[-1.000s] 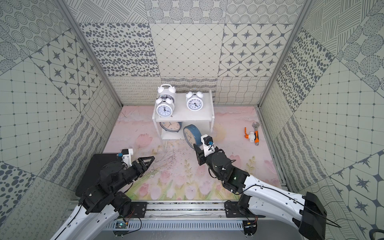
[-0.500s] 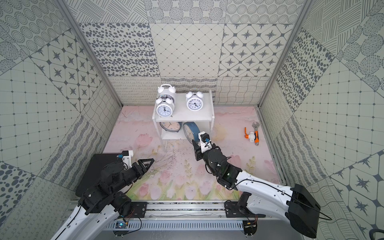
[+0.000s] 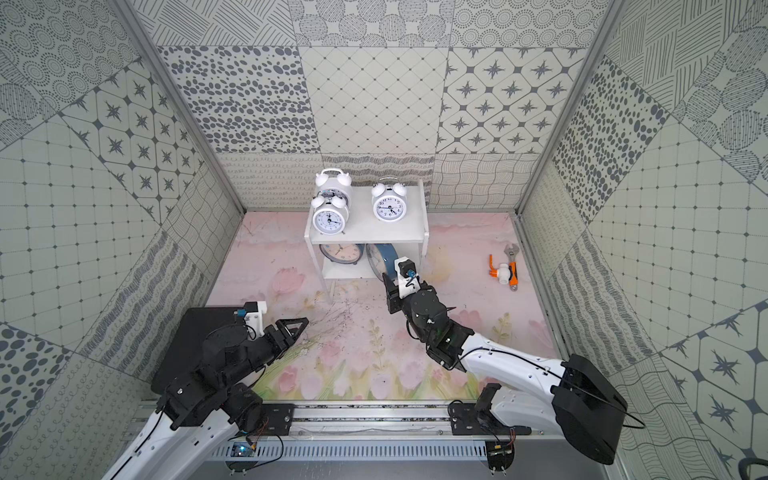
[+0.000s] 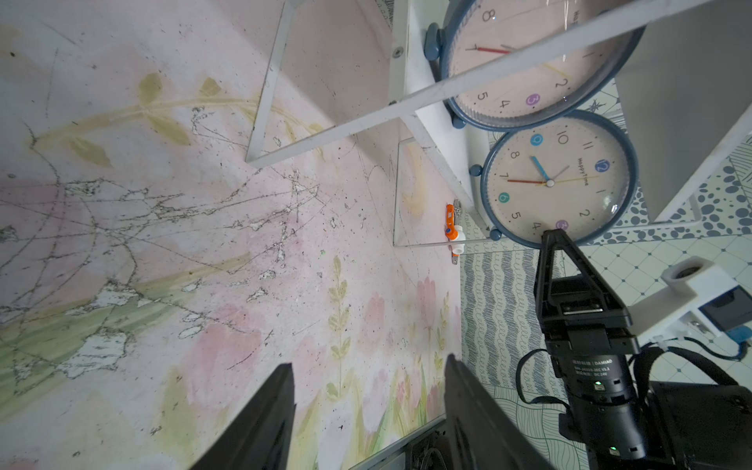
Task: Place the alarm clocks on the shelf by style
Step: Place the alarm on the shelf.
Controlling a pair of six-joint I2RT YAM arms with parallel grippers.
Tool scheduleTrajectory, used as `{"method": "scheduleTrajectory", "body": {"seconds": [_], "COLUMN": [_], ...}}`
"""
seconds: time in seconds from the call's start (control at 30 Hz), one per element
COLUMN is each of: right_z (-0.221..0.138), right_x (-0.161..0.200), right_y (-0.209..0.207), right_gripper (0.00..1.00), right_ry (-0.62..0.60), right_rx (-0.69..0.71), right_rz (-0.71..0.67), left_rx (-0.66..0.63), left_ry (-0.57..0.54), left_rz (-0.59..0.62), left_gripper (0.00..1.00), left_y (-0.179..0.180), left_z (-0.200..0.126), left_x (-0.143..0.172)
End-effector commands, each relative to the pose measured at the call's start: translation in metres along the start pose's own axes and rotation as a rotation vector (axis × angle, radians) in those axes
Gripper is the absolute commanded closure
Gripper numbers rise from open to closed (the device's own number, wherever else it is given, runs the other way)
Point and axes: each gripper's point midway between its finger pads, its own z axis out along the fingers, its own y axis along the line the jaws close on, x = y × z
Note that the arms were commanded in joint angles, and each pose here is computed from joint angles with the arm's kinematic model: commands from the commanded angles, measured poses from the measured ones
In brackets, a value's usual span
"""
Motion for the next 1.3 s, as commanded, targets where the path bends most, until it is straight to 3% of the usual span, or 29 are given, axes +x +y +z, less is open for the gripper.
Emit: {"method": "scheduleTrajectory", "body": {"seconds": [0.0, 0.27, 1.27], "right_z": [0.005, 0.013, 0.020], "right_x": [-0.027, -0.013, 0.003], "right_y": [0.004, -0.004, -0.006], "right_gripper": [0.73, 0.70, 0.41], "right_ry": [-0.081, -0.049, 0.018], "right_rx": [-0.017, 0.012, 0.013], "right_rz": [0.062, 0.064, 0.072], "left_rx": [-0.003, 0.006, 0.025], "left_ry": [-0.007, -0.007, -0.017], "left_rz": [0.024, 0.027, 0.041], "left_gripper": [0.38, 0.38, 0.38], "left_y": [0.002, 0.000, -0.007], "left_z": [0.000, 0.000, -0.001], "left_x": [-0.001, -0.001, -0.004]}}
